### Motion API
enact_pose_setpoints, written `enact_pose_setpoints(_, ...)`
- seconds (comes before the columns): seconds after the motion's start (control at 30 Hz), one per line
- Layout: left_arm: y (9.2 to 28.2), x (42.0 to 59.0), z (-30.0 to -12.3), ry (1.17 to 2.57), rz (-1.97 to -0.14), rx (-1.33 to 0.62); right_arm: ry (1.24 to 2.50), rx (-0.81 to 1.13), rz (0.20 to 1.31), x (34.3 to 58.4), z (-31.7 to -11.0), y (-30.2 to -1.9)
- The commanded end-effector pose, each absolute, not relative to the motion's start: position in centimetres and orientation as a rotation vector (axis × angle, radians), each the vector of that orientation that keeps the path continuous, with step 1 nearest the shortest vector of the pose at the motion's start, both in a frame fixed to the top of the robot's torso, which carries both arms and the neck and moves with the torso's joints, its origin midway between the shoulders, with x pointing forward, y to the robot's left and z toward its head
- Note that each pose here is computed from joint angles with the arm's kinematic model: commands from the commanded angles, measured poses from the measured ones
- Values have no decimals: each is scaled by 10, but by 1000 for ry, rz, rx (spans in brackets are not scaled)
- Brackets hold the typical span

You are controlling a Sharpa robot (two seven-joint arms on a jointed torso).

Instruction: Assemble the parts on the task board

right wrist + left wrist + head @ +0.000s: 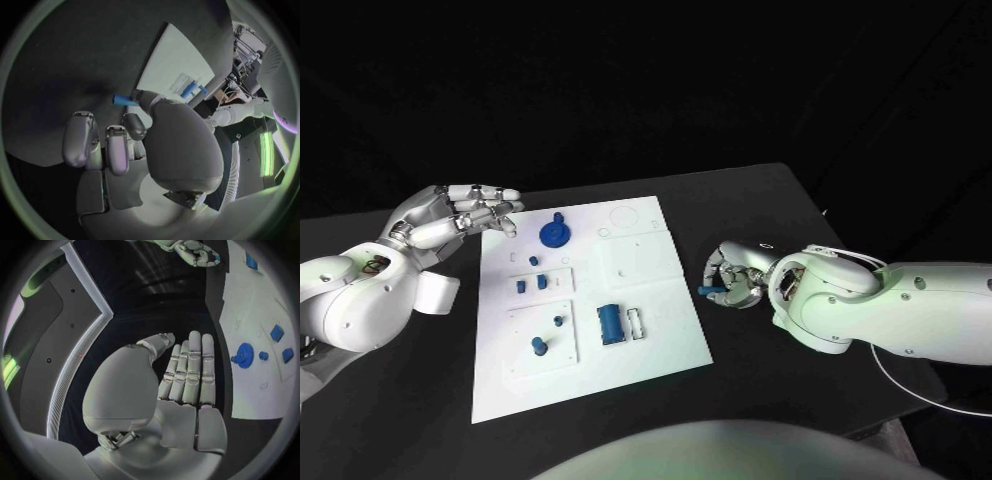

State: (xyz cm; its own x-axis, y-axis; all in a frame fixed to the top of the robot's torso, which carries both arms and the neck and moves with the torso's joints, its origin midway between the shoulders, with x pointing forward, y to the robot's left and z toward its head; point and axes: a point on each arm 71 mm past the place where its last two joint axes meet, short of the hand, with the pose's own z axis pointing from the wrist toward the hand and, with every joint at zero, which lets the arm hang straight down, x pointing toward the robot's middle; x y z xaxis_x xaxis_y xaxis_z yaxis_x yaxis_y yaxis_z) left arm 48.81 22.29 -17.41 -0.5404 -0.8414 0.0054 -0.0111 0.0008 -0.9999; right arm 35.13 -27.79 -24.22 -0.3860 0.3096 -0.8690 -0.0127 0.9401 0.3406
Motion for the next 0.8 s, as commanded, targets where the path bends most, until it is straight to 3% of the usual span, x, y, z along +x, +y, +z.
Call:
enact_pose_setpoints(0.03,220,487,-173,1629,-1635,-882,1939,284,408,351,-242,-271)
enact_pose_setpoints(0.8,219,486,-173,1632,-1643,-878,2019,373,612,349,-269,-201)
